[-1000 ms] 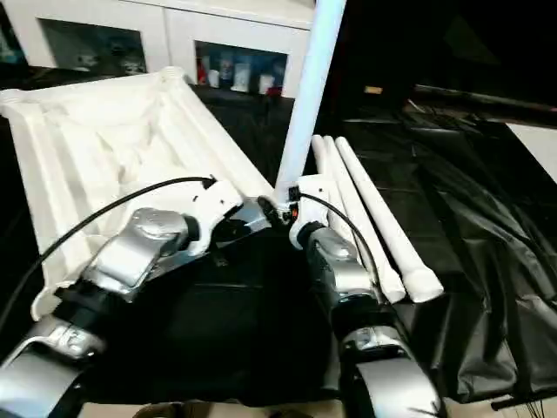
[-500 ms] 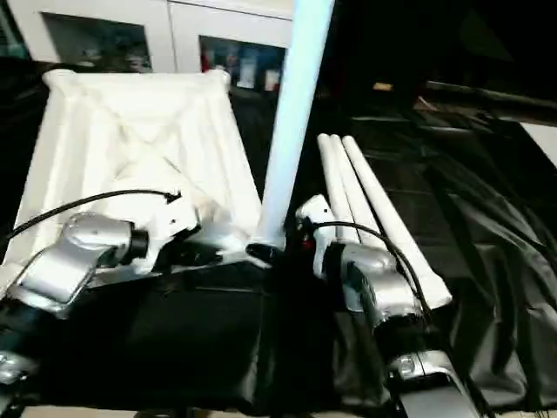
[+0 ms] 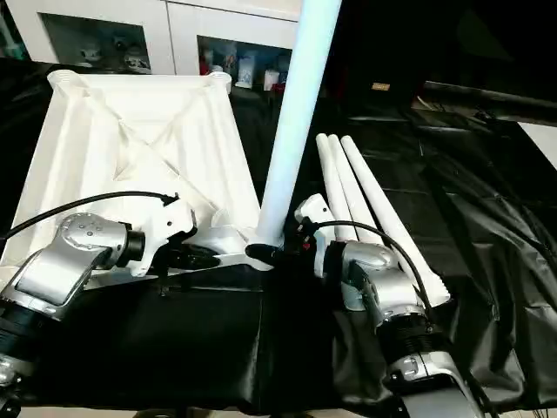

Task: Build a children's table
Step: Rotate leg to tighten

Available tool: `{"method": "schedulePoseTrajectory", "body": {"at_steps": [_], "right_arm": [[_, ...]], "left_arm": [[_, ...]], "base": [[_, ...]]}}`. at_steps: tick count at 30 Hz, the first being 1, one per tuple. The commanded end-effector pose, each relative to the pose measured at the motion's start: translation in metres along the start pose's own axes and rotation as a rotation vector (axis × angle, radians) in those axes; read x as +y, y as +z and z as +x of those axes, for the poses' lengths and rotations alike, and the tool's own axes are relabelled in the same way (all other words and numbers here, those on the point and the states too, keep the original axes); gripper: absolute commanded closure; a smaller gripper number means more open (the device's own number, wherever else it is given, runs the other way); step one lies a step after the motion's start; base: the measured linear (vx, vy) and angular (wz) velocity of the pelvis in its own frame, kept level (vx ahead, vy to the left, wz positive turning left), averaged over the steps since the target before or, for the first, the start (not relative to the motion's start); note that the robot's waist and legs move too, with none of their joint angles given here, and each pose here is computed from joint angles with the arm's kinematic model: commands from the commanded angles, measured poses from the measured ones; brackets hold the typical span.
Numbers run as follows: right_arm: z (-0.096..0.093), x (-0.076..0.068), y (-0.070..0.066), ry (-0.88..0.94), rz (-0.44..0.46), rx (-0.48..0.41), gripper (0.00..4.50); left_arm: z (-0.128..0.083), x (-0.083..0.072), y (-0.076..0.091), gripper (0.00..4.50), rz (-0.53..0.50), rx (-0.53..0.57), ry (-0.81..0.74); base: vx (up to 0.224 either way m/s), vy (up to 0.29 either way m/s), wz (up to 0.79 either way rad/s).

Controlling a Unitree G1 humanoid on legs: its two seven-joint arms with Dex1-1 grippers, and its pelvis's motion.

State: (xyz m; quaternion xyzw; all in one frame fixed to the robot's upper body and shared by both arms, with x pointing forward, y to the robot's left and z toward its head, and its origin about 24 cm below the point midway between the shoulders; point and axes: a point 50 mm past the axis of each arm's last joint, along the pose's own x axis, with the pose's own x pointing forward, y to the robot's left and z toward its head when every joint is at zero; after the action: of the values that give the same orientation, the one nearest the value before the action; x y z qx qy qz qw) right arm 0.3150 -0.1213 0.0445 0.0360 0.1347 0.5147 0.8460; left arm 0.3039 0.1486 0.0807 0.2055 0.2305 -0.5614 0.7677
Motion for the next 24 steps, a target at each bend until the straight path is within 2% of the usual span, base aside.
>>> {"method": "schedulePoseTrajectory", "body": {"at_steps": [1,4,7,9,10,11,13,14,19,21,24], "right_arm": [[-0.005,-0.004,-0.007,-0.06,0.034,0.01,1.7],[0.006,-0.016,-0.018,-0.318,0.085,0.027,1.7],[0.012,-0.018,-0.022,-0.403,0.121,0.027,1.7],[0.025,-0.019,-0.026,-0.551,0.177,0.03,1.71],[0.025,-0.019,-0.026,-0.551,0.177,0.03,1.71],[0.034,-0.018,-0.026,-0.61,0.209,0.027,1.71],[0.038,-0.017,-0.026,-0.625,0.225,0.023,1.71],[0.047,-0.014,-0.022,-0.637,0.226,0.008,1.71],[0.057,-0.012,-0.014,-0.625,0.204,-0.018,1.71],[0.056,-0.012,-0.011,-0.589,0.217,-0.052,1.16],[0.046,-0.017,-0.007,-0.539,0.2,-0.078,0.99]], "left_arm": [[0.013,-0.013,-0.008,4.5,-0.045,-0.007,-0.075],[0.031,-0.005,-0.006,4.5,-0.086,0.011,0.057],[0.04,-0.003,-0.003,4.5,-0.102,0.011,0.104],[0.059,-0.001,0.007,4.5,-0.132,0.007,0.168],[0.059,-0.001,0.007,4.5,-0.132,0.007,0.168],[0.069,0.0,0.013,4.5,-0.154,0.009,0.208],[0.074,0.001,0.015,4.5,-0.169,0.012,0.233],[0.082,0.004,0.02,4.5,-0.182,0.017,0.272],[0.089,0.004,0.027,4.5,-0.174,0.01,0.28],[0.088,0.004,0.027,4.5,-0.161,0.011,0.265],[0.08,0.004,0.02,4.5,-0.138,0.032,0.235]], "base": [[0.0,0.0,0.0],[0.0,0.0,0.0],[0.0,0.0,0.0],[0.0,0.0,0.0],[0.0,0.0,0.0],[0.0,0.0,0.0],[0.0,0.0,0.0],[0.0,0.0,0.0],[0.0,0.0,0.0],[0.0,0.0,0.0],[0.0,0.0,0.0]]}}
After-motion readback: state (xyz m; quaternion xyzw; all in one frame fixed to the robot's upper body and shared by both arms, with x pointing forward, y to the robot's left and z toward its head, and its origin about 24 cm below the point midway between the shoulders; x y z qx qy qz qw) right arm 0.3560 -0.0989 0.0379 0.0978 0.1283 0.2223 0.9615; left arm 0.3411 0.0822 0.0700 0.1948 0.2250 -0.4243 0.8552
